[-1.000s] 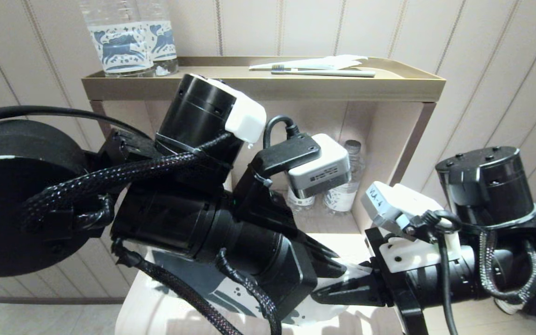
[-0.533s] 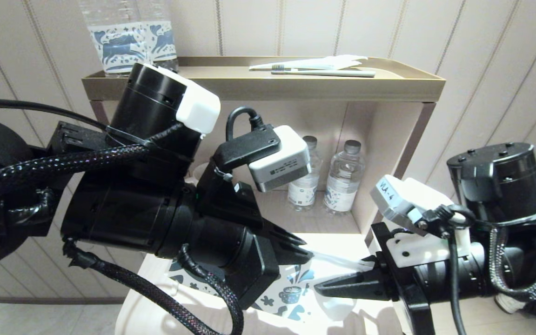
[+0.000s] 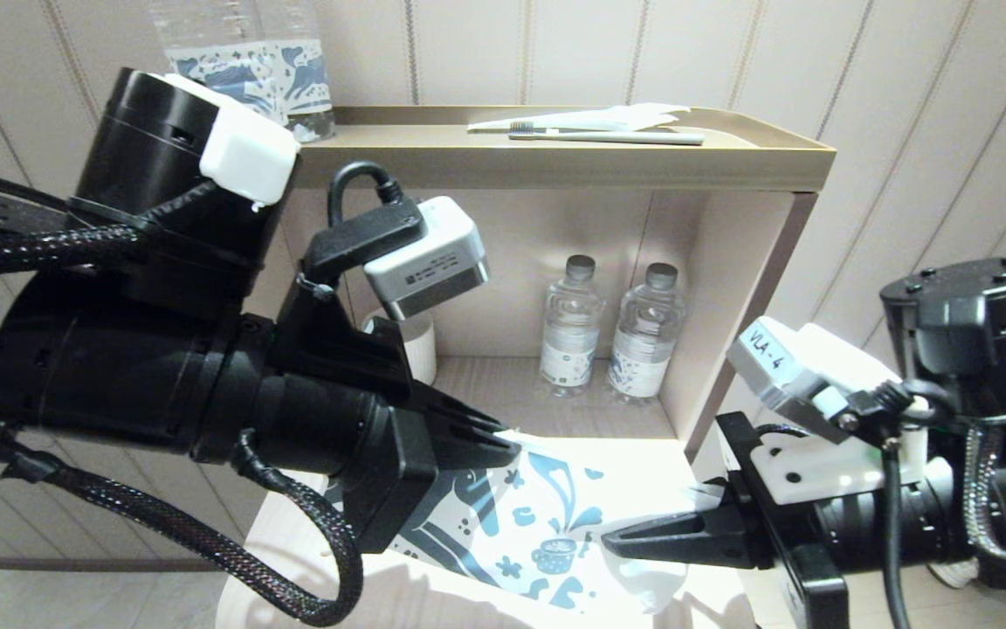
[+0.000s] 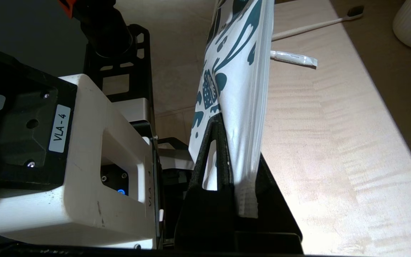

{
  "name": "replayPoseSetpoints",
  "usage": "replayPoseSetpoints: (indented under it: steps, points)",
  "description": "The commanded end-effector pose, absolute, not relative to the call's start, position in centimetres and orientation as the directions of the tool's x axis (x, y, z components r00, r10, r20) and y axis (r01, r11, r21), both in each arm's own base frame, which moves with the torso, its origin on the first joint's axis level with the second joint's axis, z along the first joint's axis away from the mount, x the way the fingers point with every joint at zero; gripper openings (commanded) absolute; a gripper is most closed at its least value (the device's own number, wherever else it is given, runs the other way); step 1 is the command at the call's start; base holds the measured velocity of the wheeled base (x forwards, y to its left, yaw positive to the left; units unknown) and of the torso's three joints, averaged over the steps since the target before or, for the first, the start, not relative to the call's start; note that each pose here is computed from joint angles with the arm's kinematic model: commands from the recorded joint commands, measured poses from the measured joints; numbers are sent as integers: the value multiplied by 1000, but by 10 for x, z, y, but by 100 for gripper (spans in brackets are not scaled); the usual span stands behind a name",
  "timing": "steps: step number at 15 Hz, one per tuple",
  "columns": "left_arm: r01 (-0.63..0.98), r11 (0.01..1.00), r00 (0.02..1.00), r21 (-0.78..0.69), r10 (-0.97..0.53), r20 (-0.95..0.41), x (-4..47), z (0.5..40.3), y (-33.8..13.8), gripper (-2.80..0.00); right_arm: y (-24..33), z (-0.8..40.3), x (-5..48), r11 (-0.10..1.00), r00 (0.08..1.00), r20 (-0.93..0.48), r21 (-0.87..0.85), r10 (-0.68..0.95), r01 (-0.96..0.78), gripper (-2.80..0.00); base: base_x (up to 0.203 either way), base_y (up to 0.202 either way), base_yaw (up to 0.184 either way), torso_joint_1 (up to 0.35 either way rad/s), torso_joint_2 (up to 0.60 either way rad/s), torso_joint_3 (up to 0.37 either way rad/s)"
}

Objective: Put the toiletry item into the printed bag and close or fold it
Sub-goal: Open the storage bag

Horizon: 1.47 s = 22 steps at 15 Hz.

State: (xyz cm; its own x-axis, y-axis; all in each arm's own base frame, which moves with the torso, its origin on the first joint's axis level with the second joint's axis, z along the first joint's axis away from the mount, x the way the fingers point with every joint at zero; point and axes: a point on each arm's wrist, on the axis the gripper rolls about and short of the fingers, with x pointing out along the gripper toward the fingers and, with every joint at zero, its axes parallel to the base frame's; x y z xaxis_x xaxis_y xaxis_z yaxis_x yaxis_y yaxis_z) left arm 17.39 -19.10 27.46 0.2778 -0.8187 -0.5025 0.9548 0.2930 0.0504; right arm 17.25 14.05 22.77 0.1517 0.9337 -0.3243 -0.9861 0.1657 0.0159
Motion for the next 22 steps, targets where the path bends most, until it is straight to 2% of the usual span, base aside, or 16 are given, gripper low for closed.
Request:
replayPoseSetpoints:
  steps: [1,6,13,22]
  points:
    - [949,309,298,61,-821,-486,165,284,-175,-280,140,230,170,158,147,-317,8,937,-987,-280,0,0,0,0,0,0]
    - [938,341,330,67,-813,-479,153,291,-154,-280,137,232,163,148,142,-308,-3,941,-989,-280,0,0,0,0,0,0]
    - [897,435,421,81,-785,-454,139,290,-116,-280,136,233,161,148,143,-305,-6,942,-989,-280,0,0,0,0,0,0]
    - [873,481,465,82,-770,-436,128,287,-96,-280,136,230,162,148,141,-311,-1,940,-989,-280,0,0,0,0,0,0]
